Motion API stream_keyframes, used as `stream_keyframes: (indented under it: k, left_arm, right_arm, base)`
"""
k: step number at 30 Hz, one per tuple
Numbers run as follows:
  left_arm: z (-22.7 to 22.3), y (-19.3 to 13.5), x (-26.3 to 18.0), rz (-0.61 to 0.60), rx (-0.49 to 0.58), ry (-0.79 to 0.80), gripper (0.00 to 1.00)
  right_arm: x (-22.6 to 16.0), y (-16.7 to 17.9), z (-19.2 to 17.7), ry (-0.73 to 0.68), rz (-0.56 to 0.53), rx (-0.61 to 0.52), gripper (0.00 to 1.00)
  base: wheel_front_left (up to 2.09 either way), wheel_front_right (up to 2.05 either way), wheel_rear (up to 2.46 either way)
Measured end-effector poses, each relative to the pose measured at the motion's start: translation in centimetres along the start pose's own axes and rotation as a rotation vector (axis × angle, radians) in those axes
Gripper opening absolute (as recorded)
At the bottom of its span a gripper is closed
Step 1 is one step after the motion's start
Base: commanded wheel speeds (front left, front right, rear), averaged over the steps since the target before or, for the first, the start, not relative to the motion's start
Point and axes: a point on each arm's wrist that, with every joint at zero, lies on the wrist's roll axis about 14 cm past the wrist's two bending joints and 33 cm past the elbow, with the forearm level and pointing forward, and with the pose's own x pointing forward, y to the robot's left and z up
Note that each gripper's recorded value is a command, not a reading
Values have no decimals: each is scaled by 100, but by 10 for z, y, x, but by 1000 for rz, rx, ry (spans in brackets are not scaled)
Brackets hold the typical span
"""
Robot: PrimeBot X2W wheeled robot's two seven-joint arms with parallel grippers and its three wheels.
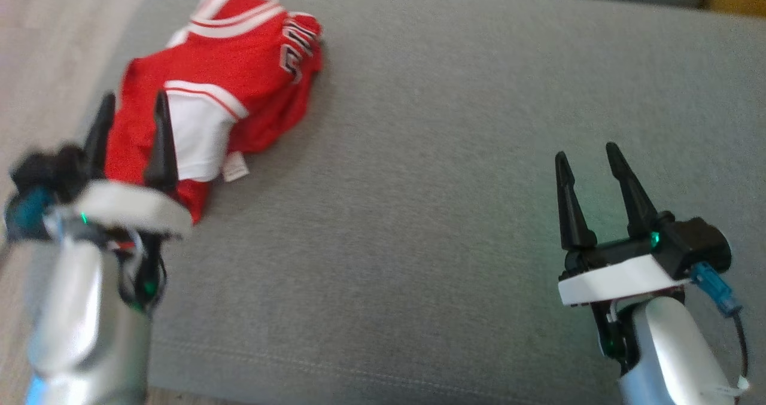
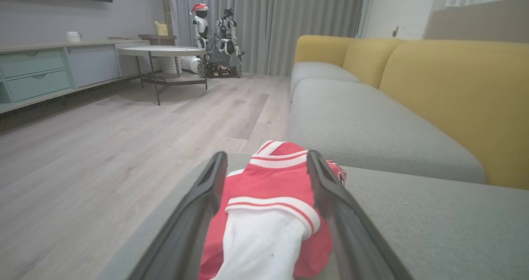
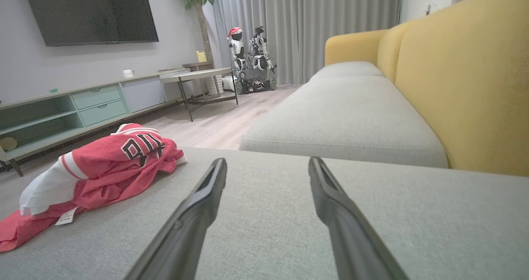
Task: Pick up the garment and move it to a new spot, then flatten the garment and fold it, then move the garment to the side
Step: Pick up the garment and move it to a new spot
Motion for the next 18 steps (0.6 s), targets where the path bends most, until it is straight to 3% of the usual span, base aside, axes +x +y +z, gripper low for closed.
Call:
stream_keyframes:
  k: [3,5,9,18]
  left_arm:
    - [-14,-12,35,-66,-8,97,100]
    - [-26,-22,55,-128,42,177,100]
    - [-49,-29,87,-159,62,311,100]
    - [-124,-40,111,-211,108,626,100]
  right_arm:
    - [-1,-16,-6,11,-39,-1,100]
    - [-3,-24,-8,15,-59,-9,100]
    - [-6,-41,-15,29,-100,-14,100]
    - [-15,-72,-30,63,-182,-5,100]
  base:
    - [0,0,0]
    - [0,0,0]
    - [0,0,0]
    - [0,0,0]
